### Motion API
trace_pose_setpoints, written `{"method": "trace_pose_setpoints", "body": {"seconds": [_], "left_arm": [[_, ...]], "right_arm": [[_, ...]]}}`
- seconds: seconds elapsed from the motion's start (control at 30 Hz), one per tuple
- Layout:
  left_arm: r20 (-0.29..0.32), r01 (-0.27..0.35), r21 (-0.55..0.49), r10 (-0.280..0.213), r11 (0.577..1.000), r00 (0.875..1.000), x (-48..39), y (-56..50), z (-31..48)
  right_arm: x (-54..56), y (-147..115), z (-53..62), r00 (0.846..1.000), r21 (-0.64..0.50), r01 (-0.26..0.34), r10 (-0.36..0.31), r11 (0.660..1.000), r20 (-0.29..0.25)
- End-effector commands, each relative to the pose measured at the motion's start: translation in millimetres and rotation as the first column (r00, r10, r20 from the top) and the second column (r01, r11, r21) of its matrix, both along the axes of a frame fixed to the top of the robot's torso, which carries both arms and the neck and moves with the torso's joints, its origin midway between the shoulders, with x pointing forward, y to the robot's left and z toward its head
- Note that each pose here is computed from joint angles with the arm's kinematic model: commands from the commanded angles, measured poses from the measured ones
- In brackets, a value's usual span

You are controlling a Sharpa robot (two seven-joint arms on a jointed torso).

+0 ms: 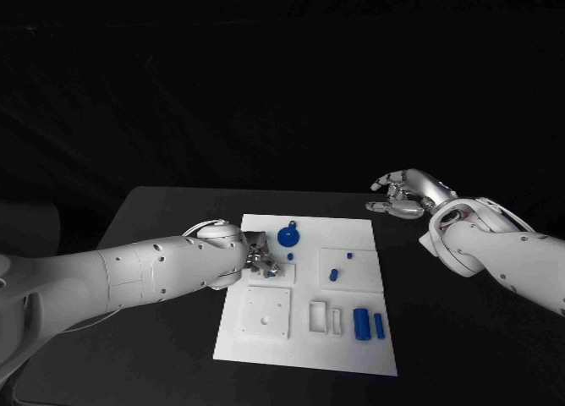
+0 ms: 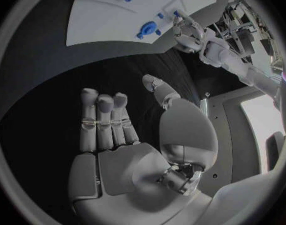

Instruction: Assemble the parts on the task board

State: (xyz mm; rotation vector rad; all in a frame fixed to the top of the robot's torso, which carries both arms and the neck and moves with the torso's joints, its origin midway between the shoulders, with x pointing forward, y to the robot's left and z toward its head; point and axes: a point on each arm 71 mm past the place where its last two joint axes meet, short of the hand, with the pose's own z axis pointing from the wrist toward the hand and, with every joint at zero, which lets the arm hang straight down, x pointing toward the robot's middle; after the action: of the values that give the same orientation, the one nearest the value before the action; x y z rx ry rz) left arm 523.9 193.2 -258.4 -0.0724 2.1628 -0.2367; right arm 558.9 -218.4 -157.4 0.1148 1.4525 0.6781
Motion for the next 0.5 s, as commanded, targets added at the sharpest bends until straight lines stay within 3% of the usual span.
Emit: {"method": "trace_pose_setpoints", "body": {"seconds": [0.03, 0.5], "left_arm": [[-0.021, 0.006, -0.021, -0.007, 1.000, 1.000, -1.4, -3.5, -0.8], [-0.040, -0.017, -0.083, 0.014, 0.996, 0.999, -3.9, -4.3, -0.5]], "right_arm": [[-0.4, 1.4, -0.7, 1.000, -0.005, -0.012, 0.012, 1.000, -0.009], [0.1, 1.3, -1.2, 1.000, -0.007, -0.013, 0.013, 1.000, -0.012]]}}
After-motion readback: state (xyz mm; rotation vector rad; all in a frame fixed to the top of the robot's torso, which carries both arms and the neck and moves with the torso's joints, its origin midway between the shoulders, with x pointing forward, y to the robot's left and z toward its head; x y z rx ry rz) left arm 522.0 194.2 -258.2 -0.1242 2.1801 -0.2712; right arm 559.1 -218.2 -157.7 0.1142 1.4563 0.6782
